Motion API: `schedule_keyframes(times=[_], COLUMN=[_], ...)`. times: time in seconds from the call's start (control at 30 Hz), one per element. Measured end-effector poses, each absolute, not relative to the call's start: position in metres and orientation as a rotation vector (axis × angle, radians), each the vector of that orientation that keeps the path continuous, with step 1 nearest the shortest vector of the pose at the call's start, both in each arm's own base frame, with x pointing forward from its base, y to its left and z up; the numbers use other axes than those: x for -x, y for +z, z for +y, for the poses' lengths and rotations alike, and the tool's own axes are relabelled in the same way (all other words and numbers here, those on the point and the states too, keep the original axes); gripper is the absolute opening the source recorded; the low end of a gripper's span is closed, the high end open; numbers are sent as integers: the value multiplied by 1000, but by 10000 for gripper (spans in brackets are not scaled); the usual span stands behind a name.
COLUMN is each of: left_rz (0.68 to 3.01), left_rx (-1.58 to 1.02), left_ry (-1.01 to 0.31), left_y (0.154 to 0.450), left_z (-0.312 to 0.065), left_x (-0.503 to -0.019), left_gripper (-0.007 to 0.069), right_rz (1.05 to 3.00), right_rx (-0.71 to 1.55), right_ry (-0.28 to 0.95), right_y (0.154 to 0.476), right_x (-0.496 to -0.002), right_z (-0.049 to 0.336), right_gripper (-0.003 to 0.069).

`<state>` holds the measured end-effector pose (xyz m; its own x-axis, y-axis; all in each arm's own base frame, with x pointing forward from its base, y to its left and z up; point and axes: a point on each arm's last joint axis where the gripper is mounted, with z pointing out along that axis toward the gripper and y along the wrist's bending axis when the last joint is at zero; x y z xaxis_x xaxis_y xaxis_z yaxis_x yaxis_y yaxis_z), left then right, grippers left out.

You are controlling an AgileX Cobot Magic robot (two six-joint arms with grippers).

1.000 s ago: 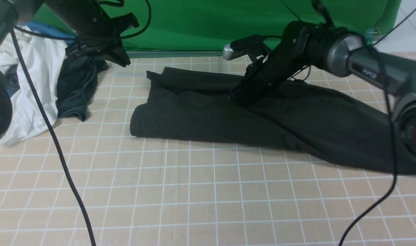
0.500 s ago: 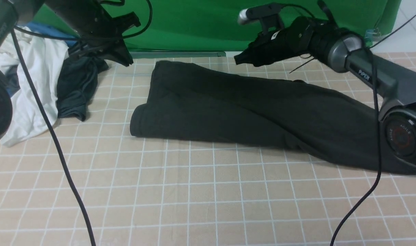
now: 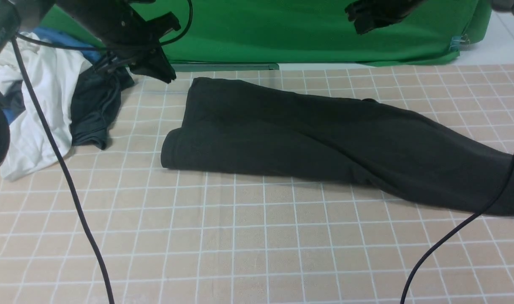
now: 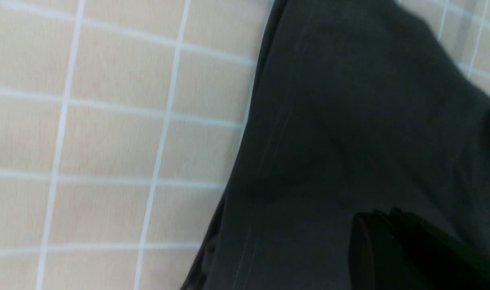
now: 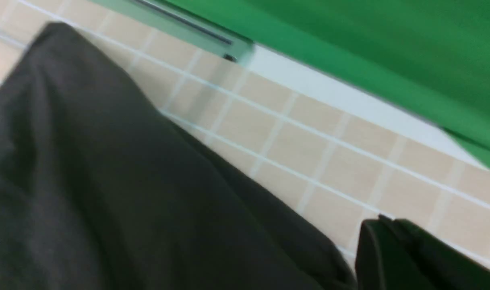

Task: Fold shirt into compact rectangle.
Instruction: 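Pull the folded dark garment lengthwise by its ends to straighten it flat on the table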

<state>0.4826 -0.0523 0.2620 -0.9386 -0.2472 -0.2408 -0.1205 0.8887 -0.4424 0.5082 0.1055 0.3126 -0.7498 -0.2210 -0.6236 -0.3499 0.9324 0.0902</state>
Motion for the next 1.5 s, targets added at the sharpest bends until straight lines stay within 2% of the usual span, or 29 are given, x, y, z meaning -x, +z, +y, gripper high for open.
schedule_keyframes(times=[0.13, 0.27, 0.43, 0.5, 0.53, 0.57, 0.7, 0.8, 0.9, 1.0, 1.13, 1.27, 1.3, 1.33, 1.37, 1.4, 1.43, 1.5], left_rz=[2885, 2980, 2994, 2972, 2971, 2961, 2931, 2958, 2994, 3013, 3015, 3017, 3018, 3018, 3018, 3020, 3029, 3048], left_rx=[254, 273, 278, 277, 276, 270, 108, 58, 53, 50, 57, 66, 69, 64, 58, 59, 65, 63], left_ry=[-510, -447, -380, -374, -374, -375, -371, -390, -392, -389, -407, -435, -438, -437, -441, -445, -458, -461], left_y=[257, 246, 242, 242, 242, 241, 224, 204, 186, 176, 175, 175, 175, 175, 175, 175, 175, 175], left_z=[-56, -54, -52, -55, -55, -58, -73, -79, -81, -81, -82, -83, -84, -84, -84, -84, -83, -83], left_x=[-446, -423, -421, -423, -423, -425, -434, -439, -442, -443, -443, -443, -443, -443, -443, -443, -442, -440], left_gripper=[15, 30, 139, 244, 253, 299, 489, 575, 602, 599, 546, 395, 307, 265, 178, 130, 96, 86], right_rz=[2463, 2543, 2650, 2662, 2658, 2659, 2679, 2694, 2695, 2693, 2677, 2670, 2668, 2667, 2660, 2657, 2650, 2650], right_rx=[388, 386, 384, 373, 372, 365, 359, 380, 398, 401, 398, 394, 395, 396, 396, 394, 386, 375], right_ry=[181, 159, 150, 144, 144, 144, 148, 146, 142, 144, 146, 153, 152, 152, 150, 150, 150, 151], right_y=[338, 357, 350, 339, 339, 337, 328, 324, 323, 323, 323, 324, 324, 324, 324, 324, 324, 324], right_x=[-486, -440, -384, -363, -363, -358, -347, -346, -345, -346, -347, -347, -348, -348, -348, -349, -350, -350], right_z=[95, 83, 70, 65, 65, 64, 62, 62, 62, 63, 63, 63, 63, 63, 63, 63, 61, 59], right_gripper=[27, 27, 27, 27, 27, 27, 27, 27, 27, 27, 27, 27, 27, 27, 27, 27, 27, 27])
